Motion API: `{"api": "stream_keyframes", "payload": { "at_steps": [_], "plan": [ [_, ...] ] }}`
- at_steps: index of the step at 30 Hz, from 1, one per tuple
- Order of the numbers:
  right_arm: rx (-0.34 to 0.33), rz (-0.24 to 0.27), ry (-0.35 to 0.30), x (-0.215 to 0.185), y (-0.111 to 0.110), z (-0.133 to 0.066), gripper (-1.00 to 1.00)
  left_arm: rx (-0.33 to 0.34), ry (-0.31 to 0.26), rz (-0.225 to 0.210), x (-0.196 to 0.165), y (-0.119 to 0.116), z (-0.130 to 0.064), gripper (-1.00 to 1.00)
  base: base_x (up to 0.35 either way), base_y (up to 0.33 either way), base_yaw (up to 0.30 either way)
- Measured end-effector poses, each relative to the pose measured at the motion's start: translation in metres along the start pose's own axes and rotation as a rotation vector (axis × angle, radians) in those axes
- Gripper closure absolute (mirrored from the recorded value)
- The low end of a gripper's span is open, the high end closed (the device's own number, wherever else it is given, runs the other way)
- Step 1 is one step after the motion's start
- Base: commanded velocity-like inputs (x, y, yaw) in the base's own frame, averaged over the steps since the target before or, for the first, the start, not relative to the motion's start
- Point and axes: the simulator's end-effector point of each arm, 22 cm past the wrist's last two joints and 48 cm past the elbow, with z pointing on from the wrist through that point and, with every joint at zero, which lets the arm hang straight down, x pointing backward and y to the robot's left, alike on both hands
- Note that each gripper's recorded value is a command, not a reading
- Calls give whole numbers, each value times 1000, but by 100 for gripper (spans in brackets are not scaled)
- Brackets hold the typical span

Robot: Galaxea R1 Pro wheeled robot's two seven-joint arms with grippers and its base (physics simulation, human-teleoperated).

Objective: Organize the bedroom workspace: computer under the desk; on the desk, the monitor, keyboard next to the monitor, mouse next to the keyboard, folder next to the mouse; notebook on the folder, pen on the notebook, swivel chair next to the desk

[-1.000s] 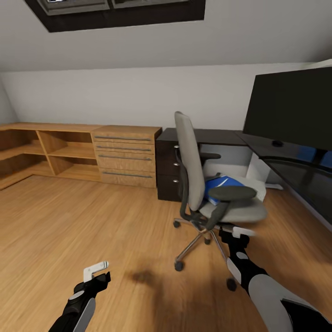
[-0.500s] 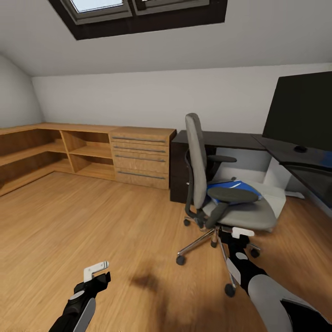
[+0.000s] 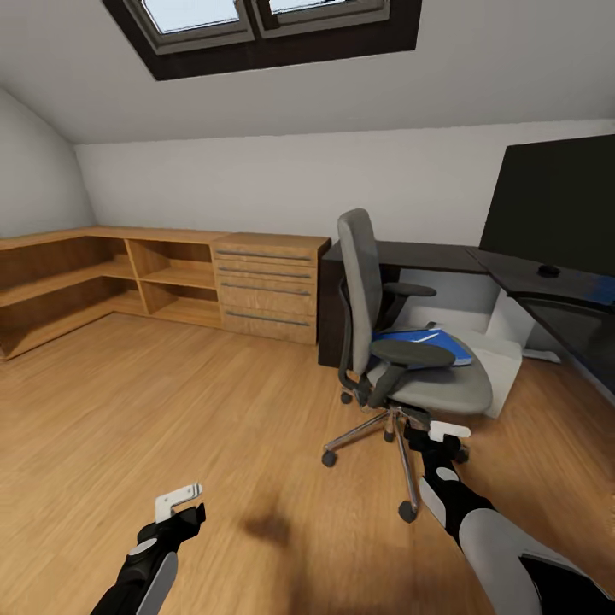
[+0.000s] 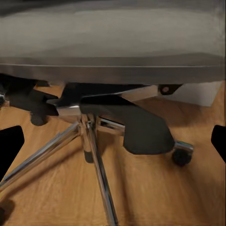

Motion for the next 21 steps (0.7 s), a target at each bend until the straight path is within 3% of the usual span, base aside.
{"api": "stream_keyframes", "payload": {
  "at_steps": [8,14,21],
  "plan": [
    [-2,-1,9,4,1,-1,-100,-1,-1,0,0,1,0,-100,-228,-60,-12],
    [2,4,15,6,-1,-1,-100,-2,-3,-1,-1,1,0,-100,-18,-6,-228],
    [19,92,32,11,3,-4,-100,-2,-3,-1,-1,1,0,-100,-1,0,-241]
  ]
}}
